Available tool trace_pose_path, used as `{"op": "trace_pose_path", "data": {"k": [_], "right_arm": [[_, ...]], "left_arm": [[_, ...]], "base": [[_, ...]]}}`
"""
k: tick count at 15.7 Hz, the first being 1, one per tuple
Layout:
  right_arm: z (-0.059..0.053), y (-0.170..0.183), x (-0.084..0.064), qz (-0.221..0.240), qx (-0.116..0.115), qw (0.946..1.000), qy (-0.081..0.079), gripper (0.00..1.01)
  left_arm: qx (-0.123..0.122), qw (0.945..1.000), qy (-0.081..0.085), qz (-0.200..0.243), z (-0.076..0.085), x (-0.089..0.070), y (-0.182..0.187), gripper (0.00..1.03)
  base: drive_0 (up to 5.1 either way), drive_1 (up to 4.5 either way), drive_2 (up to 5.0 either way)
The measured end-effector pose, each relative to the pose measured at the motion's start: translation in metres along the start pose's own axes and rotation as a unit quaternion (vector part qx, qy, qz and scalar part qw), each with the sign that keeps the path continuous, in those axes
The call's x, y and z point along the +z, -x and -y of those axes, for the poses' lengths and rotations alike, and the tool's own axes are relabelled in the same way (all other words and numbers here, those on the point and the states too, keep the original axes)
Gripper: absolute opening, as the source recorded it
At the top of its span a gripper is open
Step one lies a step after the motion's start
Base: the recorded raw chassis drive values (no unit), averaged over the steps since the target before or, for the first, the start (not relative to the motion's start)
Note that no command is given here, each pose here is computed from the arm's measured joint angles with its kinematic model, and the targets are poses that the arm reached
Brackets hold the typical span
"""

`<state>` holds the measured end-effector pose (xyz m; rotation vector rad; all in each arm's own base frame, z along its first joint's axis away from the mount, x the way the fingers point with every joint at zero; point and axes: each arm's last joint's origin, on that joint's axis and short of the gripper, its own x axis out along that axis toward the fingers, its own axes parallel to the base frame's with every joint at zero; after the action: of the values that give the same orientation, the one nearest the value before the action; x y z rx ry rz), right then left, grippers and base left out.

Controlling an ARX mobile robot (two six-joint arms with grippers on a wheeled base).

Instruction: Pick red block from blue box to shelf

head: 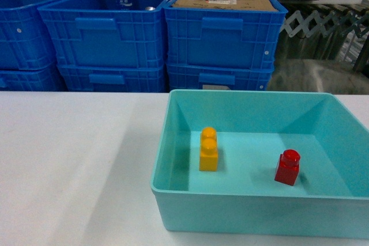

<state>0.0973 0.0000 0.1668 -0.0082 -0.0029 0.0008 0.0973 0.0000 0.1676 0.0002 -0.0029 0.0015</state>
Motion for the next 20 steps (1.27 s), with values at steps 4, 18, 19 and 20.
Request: {"op": "trace_pose_path", "data": {"k": [4,18,19,20], "right_arm": [[0.0,0.0,0.0001,0.0,0.0,1.0,0.0,0.98],[0.0,0.0,0.0,0.0,0.0,1.0,0.0,0.98],[0.0,0.0,0.0,0.0,0.0,1.0,0.0,0.98],[0.0,0.0,0.0,0.0,0.0,1.0,0.0,0.98]], "left_arm": [[0.0,1.0,0.0,0.0,0.0,0.0,0.0,0.98],[0.0,1.0,0.0,0.0,0.0,0.0,0.0,0.98],[0.0,1.0,0.0,0.0,0.0,0.0,0.0,0.98],[0.0,1.0,0.0,0.0,0.0,0.0,0.0,0.98]], "base": [[0.0,0.0,0.0],[0.0,0.0,0.0],[0.0,0.0,0.0],[0.0,0.0,0.0]]}}
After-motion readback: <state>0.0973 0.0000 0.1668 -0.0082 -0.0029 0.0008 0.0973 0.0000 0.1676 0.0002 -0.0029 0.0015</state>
